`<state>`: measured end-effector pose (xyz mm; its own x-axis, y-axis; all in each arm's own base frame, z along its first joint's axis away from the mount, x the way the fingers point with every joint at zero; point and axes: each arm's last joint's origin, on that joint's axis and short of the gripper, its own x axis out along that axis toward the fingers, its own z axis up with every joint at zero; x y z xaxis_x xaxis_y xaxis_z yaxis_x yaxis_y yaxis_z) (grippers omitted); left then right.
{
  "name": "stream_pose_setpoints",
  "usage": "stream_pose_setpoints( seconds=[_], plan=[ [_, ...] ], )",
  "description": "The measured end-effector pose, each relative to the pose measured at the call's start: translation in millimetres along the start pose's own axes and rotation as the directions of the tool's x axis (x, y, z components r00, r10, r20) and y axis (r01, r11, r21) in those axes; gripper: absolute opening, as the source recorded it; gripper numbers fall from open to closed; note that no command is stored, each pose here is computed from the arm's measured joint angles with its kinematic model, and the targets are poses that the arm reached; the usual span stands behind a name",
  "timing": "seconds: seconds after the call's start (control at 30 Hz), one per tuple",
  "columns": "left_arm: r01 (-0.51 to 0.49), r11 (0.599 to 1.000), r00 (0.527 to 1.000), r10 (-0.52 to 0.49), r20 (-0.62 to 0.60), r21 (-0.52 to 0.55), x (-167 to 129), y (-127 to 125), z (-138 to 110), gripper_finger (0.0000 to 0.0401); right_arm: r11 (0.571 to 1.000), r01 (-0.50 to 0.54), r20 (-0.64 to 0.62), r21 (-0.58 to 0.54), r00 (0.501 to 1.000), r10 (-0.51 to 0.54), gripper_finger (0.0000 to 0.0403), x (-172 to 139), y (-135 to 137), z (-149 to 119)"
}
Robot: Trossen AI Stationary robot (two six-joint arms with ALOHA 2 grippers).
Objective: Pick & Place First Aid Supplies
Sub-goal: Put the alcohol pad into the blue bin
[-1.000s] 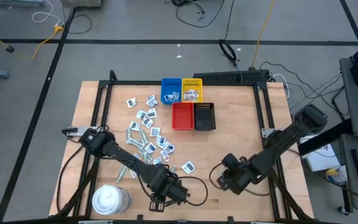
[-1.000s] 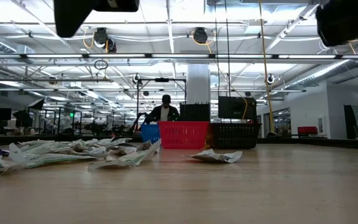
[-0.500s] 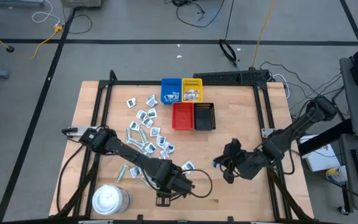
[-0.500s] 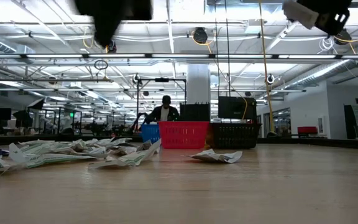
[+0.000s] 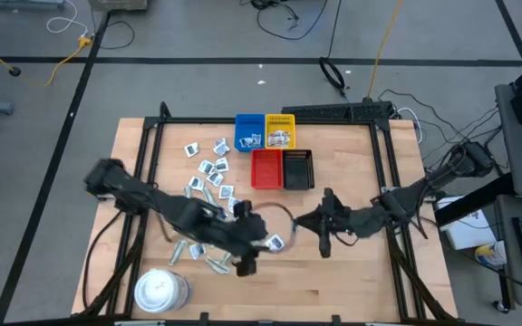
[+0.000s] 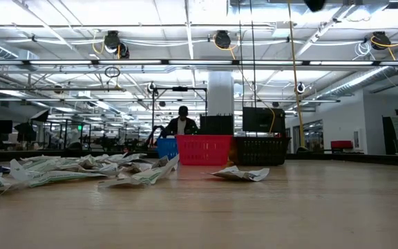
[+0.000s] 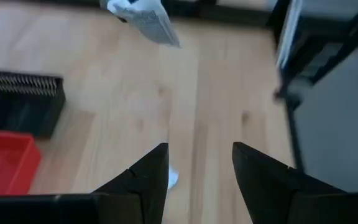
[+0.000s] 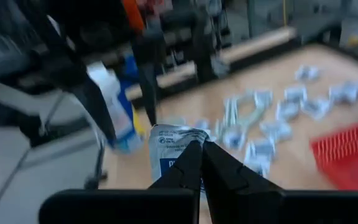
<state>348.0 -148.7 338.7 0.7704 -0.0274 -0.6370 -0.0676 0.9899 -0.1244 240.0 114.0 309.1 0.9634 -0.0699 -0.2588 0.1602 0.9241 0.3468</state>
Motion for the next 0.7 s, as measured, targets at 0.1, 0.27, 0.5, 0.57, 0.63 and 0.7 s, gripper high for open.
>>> stream_pose_setpoints(
  seconds=[0.1, 0.27, 0.5, 0.57, 0.63, 0.7],
  plan=[
    [0.040, 0.998, 0.988, -0.032, 0.153, -0.047, -14, 15, -14, 0.0182, 1.000, -0.005, 0.096, 0.004, 0.995, 0.004, 0.0000, 5, -4, 14],
    [0.059, 0.986, 0.902, 0.014, 0.431, -0.156, -41, 40, -33, 0.0182, 0.997, 0.045, 0.230, 0.066, 0.971, -0.060, 0.0000, 15, -15, 30],
    [0.021, 0.979, 0.799, 0.105, 0.592, -0.203, -45, 56, -51, 0.0182, 0.993, 0.057, 0.345, 0.100, 0.934, -0.088, 0.0000, 31, -23, 41],
    [0.000, 0.982, 0.798, 0.112, 0.592, -0.186, -44, 58, -50, 0.0182, 0.993, 0.053, 0.357, 0.109, 0.930, -0.089, 0.0000, 34, -23, 41],
    [-0.012, 0.981, 0.788, 0.129, 0.602, -0.195, -42, 61, -45, 0.0182, 0.993, 0.063, 0.351, 0.103, 0.931, -0.096, 0.0000, 39, -21, 42],
    [-0.030, 0.979, 0.782, 0.148, 0.606, -0.200, -41, 66, -40, 0.0182, 0.993, 0.076, 0.335, 0.085, 0.937, -0.100, 0.0000, 44, -18, 43]
  ],
)
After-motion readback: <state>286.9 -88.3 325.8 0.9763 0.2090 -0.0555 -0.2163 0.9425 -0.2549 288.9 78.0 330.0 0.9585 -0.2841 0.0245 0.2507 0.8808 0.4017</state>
